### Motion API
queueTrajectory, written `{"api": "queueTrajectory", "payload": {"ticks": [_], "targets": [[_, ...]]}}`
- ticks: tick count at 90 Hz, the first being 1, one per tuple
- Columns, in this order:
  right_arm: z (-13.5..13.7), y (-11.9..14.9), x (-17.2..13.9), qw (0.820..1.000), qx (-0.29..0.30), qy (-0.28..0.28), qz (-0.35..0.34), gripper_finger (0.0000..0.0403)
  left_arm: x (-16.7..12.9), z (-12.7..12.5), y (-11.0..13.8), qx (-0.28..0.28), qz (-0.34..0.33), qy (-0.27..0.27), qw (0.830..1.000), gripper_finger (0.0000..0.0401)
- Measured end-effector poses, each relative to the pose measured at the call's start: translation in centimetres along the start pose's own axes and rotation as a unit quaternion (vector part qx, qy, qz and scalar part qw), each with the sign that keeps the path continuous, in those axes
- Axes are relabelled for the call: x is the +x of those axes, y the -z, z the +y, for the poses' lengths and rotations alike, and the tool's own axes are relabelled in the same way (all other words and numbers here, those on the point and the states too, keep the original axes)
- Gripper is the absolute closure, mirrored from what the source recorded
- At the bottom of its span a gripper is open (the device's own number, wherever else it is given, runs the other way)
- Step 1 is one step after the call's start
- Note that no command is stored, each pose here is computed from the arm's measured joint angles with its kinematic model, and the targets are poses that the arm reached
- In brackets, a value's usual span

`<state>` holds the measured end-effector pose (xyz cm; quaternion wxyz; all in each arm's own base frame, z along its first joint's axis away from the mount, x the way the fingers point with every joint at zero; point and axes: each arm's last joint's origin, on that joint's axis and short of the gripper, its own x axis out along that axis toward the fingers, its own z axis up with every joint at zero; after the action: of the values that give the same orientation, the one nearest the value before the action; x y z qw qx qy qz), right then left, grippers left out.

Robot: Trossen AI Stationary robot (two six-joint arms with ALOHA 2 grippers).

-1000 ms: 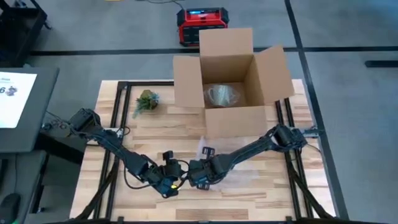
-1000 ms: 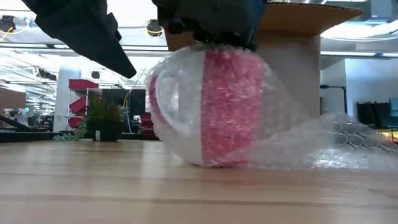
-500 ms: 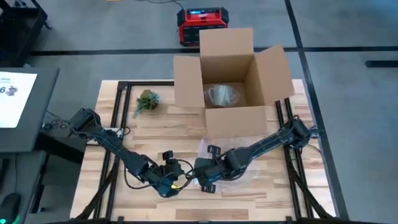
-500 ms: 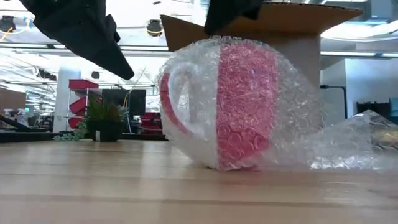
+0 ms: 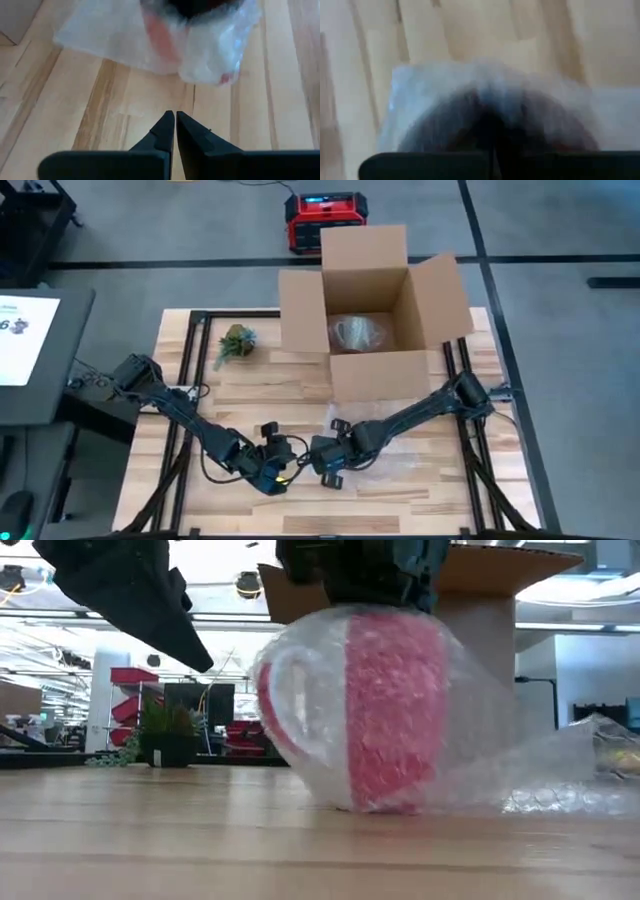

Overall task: Wrap mug
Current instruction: Wrap the red mug with the transparent bubble wrap

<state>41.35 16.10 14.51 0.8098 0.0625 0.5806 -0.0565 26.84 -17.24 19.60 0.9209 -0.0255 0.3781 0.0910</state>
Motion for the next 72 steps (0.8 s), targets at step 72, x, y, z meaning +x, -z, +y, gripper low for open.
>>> {"api": "queueTrajectory", "payload": {"ticks": [72], "targets": [[4.1, -0.3, -11.6, 0.994, -0.105, -0.022, 0.024, 0.0403, -0.5, -0.5, 0.8, 0.028, 0.018, 0.004, 0.999, 0.0401]]}}
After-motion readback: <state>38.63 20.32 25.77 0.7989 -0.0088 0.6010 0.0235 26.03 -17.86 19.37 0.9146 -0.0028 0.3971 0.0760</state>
